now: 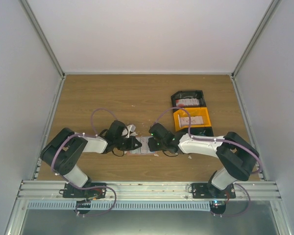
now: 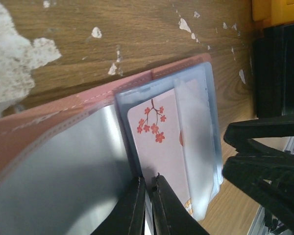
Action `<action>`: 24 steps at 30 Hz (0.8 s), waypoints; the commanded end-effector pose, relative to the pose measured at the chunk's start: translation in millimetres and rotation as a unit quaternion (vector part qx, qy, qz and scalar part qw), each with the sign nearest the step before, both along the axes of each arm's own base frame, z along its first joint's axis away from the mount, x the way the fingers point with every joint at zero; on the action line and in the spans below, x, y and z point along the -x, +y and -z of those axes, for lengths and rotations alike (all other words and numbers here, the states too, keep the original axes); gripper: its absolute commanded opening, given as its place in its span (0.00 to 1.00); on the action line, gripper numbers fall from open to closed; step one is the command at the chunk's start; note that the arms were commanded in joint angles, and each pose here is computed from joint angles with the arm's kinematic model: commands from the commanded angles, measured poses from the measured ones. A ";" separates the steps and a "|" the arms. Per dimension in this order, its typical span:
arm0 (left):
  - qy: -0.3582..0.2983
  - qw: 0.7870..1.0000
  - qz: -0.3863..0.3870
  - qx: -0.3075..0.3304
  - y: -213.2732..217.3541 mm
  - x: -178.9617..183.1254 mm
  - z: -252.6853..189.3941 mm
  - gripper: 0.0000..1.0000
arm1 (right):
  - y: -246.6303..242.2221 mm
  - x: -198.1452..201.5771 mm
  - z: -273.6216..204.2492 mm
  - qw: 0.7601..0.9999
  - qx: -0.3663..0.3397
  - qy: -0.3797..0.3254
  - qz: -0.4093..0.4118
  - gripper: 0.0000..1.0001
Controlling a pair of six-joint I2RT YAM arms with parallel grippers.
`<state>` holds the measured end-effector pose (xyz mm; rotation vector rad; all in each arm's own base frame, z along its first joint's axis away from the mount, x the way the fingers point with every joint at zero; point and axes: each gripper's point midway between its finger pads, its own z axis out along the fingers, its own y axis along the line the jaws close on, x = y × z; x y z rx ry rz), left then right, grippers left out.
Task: Put the credit cards into the card holder
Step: Insert the credit card into the card holder.
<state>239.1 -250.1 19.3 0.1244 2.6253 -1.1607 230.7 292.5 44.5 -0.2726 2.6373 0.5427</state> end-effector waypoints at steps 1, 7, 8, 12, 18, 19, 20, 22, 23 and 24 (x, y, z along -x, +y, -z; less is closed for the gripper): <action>0.004 0.999 0.019 -0.027 -1.7 6.7 17.6 0.08 | 2.3 -3.6 7.7 1.000 -0.005 0.001 -0.007 0.30; 0.007 0.999 0.033 -0.033 -7.4 9.6 25.1 0.05 | 4.4 -4.2 12.8 1.000 -0.006 0.008 -0.013 0.33; 0.007 0.999 0.036 -0.032 -8.5 10.3 25.6 0.04 | 4.1 -3.7 14.8 1.000 -0.005 0.010 -0.013 0.33; 0.008 0.999 0.037 -0.033 -9.2 10.3 27.7 0.03 | 1.0 -3.2 14.6 1.000 0.000 0.013 -0.007 0.35; 0.008 0.999 0.033 -0.035 -8.9 9.7 27.1 0.03 | -31.0 -11.9 -3.2 0.998 0.033 -0.021 0.058 0.40; 0.008 0.999 0.033 -0.035 -8.5 9.3 27.0 0.03 | -35.4 -11.4 -2.9 0.997 0.037 -0.019 0.064 0.40; 0.007 0.999 0.033 -0.034 -9.0 9.3 26.6 0.03 | -38.1 -10.5 -2.4 0.997 0.038 -0.016 0.068 0.38; 0.009 0.999 0.032 -0.035 -8.6 9.3 27.3 0.03 | -44.0 -7.6 3.1 0.996 0.044 -0.005 0.074 0.26; 0.009 0.999 0.032 -0.035 -8.7 9.5 27.5 0.03 | -47.1 -6.4 6.6 0.996 0.049 0.001 0.077 0.21; 0.009 0.999 0.032 -0.036 -8.5 9.5 27.8 0.02 | -50.6 -4.4 10.8 0.995 0.055 0.007 0.079 0.16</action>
